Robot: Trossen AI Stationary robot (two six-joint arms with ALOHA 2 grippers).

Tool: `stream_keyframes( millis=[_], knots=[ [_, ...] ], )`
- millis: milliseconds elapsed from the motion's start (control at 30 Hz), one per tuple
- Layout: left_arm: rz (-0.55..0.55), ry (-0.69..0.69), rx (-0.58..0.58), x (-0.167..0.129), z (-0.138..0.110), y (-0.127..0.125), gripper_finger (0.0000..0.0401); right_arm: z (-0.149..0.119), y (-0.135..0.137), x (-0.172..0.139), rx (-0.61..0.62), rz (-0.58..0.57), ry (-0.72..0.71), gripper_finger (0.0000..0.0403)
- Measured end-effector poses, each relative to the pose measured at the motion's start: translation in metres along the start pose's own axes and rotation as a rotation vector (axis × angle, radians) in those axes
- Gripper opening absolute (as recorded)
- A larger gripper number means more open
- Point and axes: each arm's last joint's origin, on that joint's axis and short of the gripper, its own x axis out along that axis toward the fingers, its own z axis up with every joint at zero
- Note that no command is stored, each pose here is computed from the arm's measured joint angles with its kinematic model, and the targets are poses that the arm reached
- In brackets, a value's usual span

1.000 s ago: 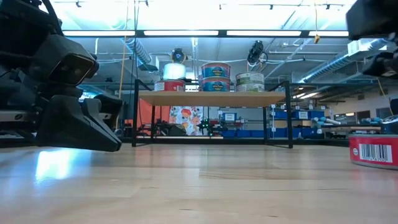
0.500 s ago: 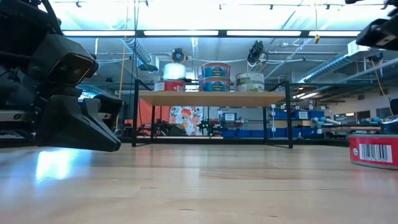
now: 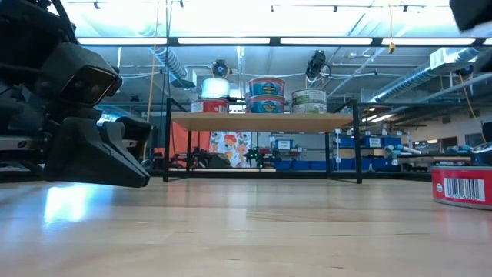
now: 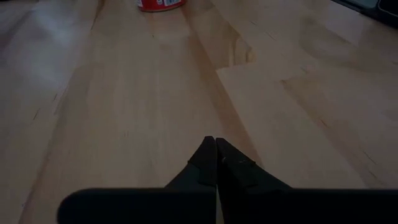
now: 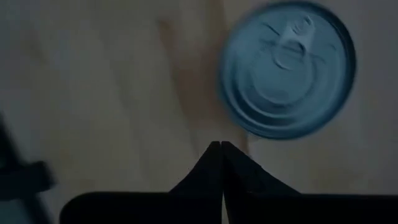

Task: Stack canned seafood by type on shelf
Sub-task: Stack the red tuna can on top of the red tuna can on the shelf

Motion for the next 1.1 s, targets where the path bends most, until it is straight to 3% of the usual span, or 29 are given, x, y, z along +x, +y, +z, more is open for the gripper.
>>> stream_keyframes(
  millis=[200,400,833,1100],
  knots=[
    [0.0,0.001,0.0,0.0,0.0,0.0,0.0001,-0.009,-0.011,0.017,0.011,-0.045,0.058,0.0009],
    [0.001,0.001,0.0,0.0,0.0,0.0,0.0001,-0.01,-0.011,0.026,0.013,0.001,0.044,0.0004],
    [0.001,0.001,0.0,0.0,0.0,0.0,0.0001,0.012,-0.009,0.033,-0.025,0.072,-0.184,0.0005],
    [0.002,0.001,0.0,0.0,0.0,0.0,0.0001,0.023,-0.004,0.022,-0.071,0.114,-0.21,0.0005]
  ],
)
